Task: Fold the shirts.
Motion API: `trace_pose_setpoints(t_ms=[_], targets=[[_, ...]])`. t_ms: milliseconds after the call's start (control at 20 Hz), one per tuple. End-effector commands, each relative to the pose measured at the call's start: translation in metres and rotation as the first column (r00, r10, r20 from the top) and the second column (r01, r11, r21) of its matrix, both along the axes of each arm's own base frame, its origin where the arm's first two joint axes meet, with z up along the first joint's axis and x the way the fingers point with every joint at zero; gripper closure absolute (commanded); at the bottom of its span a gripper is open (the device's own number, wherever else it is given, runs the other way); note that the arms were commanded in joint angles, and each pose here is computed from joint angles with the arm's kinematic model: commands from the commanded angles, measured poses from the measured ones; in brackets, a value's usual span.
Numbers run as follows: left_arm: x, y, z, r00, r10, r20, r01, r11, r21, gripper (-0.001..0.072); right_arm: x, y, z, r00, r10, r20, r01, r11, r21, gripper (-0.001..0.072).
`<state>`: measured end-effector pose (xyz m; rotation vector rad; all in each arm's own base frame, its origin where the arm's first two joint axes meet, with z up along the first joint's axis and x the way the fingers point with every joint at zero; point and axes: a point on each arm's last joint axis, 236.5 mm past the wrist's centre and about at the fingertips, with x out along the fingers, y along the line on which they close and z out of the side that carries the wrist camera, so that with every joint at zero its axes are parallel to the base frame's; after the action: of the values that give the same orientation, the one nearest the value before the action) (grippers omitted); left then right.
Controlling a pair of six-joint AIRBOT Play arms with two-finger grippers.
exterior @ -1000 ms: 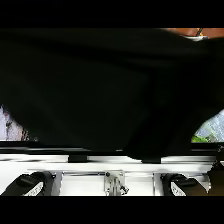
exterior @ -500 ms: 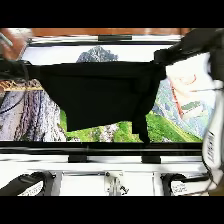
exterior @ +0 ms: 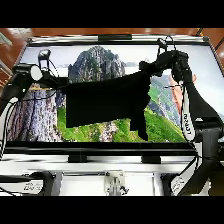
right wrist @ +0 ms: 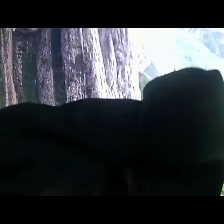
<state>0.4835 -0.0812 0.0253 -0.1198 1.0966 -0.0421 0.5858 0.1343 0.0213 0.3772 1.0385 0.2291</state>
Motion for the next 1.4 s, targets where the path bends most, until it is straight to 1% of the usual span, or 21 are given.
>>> trace_pose_setpoints(t_ms=[0, 100, 200, 250, 300, 350, 450, 500, 550, 650, 800, 1050, 1150, 1200, 1300, 1350], targets=[[-0.032, 0.007, -0.027, 0.978, 0.044, -0.206, -0.05, 0.998, -0.026, 0.0082, -0.019, -0.008, 0.001, 0.997, 0.009, -0.08, -0.008, 1.0, 0.017, 0.0055], [-0.058, 0.032, -0.015, 0.95, -0.008, -0.313, 0.012, 1.0, 0.009, 0.0079, -0.042, -0.036, 0.025, 0.992, 0.065, -0.104, -0.07, 0.997, -0.039, 0.0052], [-0.089, 0.056, -0.004, 0.916, -0.046, -0.399, 0.058, 0.998, 0.018, 0.0089, -0.08, -0.085, 0.035, 0.976, 0.076, -0.202, -0.11, 0.98, -0.165, 0.0063], [-0.103, 0.062, -0.002, 0.904, -0.055, -0.425, 0.061, 0.998, 0.0, 0.0094, -0.103, -0.112, 0.035, 0.957, 0.066, -0.281, -0.133, 0.965, -0.227, 0.0063], [-0.119, 0.063, -0.005, 0.893, -0.071, -0.444, 0.058, 0.997, -0.042, 0.0094, -0.123, -0.131, 0.034, 0.933, 0.059, -0.356, -0.156, 0.956, -0.248, 0.0063], [-0.136, 0.059, -0.013, 0.883, -0.085, -0.461, 0.044, 0.994, -0.098, 0.0094, -0.14, -0.143, 0.033, 0.908, 0.06, -0.415, -0.17, 0.958, -0.232, 0.0063], [-0.168, 0.039, -0.039, 0.876, -0.111, -0.469, -0.005, 0.971, -0.239, 0.0093, -0.153, -0.15, 0.031, 0.887, 0.064, -0.458, -0.151, 0.976, -0.157, 0.0063], [-0.178, 0.031, -0.053, 0.882, -0.099, -0.461, -0.044, 0.957, -0.288, 0.0092, -0.153, -0.147, 0.032, 0.889, 0.068, -0.453, -0.132, 0.985, -0.11, 0.0063], [-0.183, 0.026, -0.067, 0.888, -0.074, -0.454, -0.08, 0.947, -0.31, 0.0092, -0.149, -0.141, 0.034, 0.896, 0.073, -0.438, -0.113, 0.991, -0.067, 0.0063], [-0.188, 0.019, -0.093, 0.892, -0.03, -0.45, -0.137, 0.933, -0.334, 0.0092, -0.139, -0.127, 0.038, 0.914, 0.091, -0.396, -0.107, 0.994, -0.018, 0.0063], [-0.179, 0.008, -0.116, 0.906, 0.026, -0.422, -0.196, 0.91, -0.365, 0.0092, -0.126, -0.119, 0.04, 0.933, 0.095, -0.348, -0.111, 0.994, -0.026, 0.0063], [-0.164, -0.011, -0.13, 0.925, 0.011, -0.38, -0.163, 0.914, -0.371, 0.0095, -0.126, -0.119, 0.04, 0.933, 0.093, -0.348, -0.109, 0.994, -0.026, 0.0063], [-0.156, -0.014, -0.133, 0.934, 0.026, -0.357, -0.167, 0.914, -0.37, 0.0112, -0.129, -0.119, 0.039, 0.928, 0.097, -0.359, -0.113, 0.993, -0.023, 0.0063], [-0.151, -0.014, -0.135, 0.935, 0.055, -0.35, -0.191, 0.91, -0.367, 0.0158, -0.131, -0.118, 0.039, 0.925, 0.098, -0.366, -0.113, 0.993, -0.021, 0.0063], [-0.143, -0.011, -0.136, 0.934, 0.107, -0.341, -0.236, 0.9, -0.366, 0.0375, -0.136, -0.118, 0.037, 0.915, 0.099, -0.392, -0.114, 0.993, -0.014, 0.0062], [-0.142, -0.01, -0.136, 0.934, 0.114, -0.339, -0.243, 0.899, -0.365, 0.0567, -0.141, -0.114, 0.032, 0.901, 0.106, -0.421, -0.117, 0.993, -0.001, 0.0062]])
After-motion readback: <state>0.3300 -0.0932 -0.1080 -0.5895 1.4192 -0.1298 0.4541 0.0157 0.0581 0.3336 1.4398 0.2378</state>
